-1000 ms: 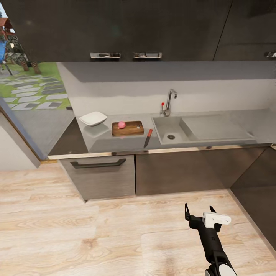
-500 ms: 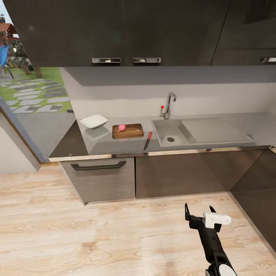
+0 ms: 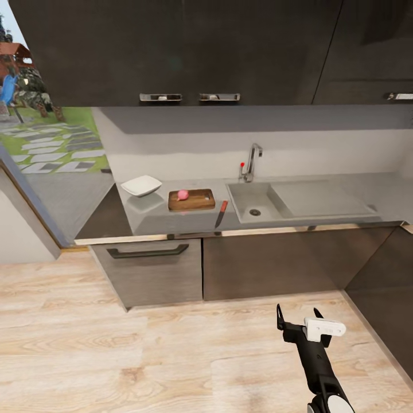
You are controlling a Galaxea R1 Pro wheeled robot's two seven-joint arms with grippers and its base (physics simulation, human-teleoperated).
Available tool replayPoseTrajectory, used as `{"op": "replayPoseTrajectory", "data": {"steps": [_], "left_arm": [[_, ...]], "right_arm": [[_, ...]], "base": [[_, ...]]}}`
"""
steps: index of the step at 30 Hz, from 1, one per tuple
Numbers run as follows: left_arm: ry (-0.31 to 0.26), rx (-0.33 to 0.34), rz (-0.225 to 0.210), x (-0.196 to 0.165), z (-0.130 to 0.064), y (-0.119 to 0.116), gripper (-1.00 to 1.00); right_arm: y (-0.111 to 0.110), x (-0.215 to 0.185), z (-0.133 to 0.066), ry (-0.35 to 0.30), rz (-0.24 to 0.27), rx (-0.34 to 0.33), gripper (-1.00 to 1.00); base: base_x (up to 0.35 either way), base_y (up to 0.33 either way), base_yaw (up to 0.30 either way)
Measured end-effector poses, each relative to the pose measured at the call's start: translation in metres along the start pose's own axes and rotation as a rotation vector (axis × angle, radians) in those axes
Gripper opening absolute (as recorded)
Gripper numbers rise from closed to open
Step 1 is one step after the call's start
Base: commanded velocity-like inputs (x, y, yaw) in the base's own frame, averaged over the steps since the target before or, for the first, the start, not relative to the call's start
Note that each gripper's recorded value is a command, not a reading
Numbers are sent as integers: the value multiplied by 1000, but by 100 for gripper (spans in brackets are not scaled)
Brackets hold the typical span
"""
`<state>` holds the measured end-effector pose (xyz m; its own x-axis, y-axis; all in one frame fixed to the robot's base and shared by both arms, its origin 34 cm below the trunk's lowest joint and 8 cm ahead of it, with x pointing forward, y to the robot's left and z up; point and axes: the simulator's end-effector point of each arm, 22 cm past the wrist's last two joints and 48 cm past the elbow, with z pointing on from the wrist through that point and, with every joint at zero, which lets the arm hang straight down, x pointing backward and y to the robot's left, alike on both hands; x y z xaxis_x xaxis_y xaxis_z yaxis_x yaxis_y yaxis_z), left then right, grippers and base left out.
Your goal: In the kitchen, take the Vidalia onion out of the sink, dice it on the chopping board with the paring knife, put the diced onion into the bowl on the countertop, then place both the paring knife and the chopping board into the sink.
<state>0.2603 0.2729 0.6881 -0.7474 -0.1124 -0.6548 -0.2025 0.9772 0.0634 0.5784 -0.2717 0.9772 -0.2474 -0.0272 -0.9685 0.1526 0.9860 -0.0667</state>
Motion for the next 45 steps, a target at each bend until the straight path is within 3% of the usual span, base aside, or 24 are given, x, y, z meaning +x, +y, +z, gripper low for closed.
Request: {"op": "replayPoseTrajectory", "data": {"steps": [45], "left_arm": [[-67, 8, -12, -23, 5, -4, 100]], "right_arm": [[-2, -32, -7, -70, 10, 0, 100]], "base": [[0, 0, 0]]}}
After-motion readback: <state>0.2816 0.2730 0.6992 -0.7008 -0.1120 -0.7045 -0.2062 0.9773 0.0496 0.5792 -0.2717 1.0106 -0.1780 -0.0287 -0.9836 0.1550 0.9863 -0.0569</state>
